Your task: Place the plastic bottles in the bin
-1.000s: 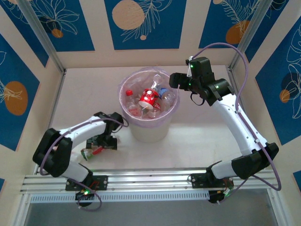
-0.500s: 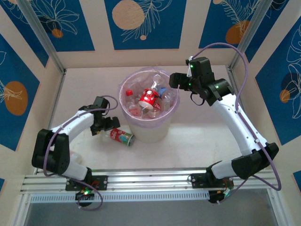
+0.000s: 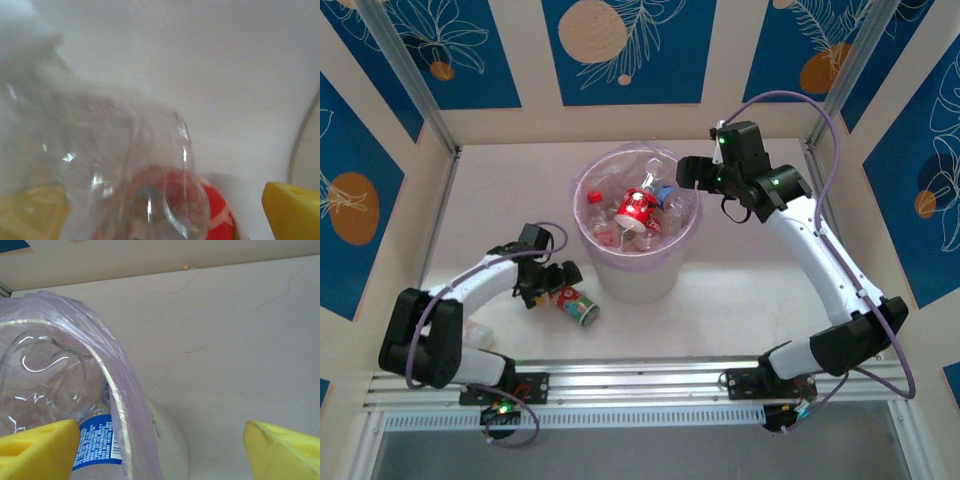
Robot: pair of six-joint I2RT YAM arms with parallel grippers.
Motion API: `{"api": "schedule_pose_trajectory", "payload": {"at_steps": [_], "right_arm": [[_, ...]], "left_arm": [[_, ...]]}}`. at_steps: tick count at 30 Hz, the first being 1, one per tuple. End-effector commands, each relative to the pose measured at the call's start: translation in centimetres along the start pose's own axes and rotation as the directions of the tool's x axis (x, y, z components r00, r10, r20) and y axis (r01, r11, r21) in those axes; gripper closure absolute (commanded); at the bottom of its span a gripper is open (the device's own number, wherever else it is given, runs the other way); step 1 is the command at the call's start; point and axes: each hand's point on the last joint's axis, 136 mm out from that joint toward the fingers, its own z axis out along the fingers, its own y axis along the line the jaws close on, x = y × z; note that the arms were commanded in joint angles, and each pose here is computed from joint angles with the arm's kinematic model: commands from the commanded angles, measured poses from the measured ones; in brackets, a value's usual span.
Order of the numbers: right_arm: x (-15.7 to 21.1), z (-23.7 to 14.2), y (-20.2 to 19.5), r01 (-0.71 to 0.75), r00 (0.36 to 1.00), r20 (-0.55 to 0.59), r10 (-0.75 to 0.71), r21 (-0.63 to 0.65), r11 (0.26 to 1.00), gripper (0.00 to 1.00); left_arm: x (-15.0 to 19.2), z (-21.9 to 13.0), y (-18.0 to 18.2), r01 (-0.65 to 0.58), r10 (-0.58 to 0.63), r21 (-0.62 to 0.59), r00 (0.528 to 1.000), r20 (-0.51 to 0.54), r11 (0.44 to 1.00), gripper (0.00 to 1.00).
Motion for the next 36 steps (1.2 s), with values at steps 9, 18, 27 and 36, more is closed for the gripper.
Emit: {"api": "schedule_pose_trajectory", "payload": {"at_steps": [9, 18, 27, 36], "right_arm": [[-0.7, -0.3, 1.1, 0.009, 1.000, 0.011, -0.009, -0.021, 1.000, 0.14], [-0.6, -0.7, 1.0, 0.009, 1.000, 0.015, -0.009, -0.017, 1.000, 0.14], [-1.0, -1.5, 0.8, 0.014, 0.999, 0.035, -0.014, -0.009, 1.000, 0.14], [-0.6, -1.7, 0.5, 0.005, 0.999, 0.036, -0.005, -0.002, 1.000, 0.14]], "left_arm": [[3.4, 0.2, 0.0, 0.120, -0.114, 0.078, 0.991, -0.073, 0.990, 0.24], [1.7, -2.7, -1.2, 0.042, -0.042, 0.060, 0.999, -0.007, 0.997, 0.38], [-3.7, -14.8, -1.6, -0.188, 0.229, -0.179, 0.940, 0.251, 0.966, 0.37], [-9.1, -30.7, -10.4, -0.469, 0.496, -0.203, 0.669, 0.553, 0.859, 0.63]]}}
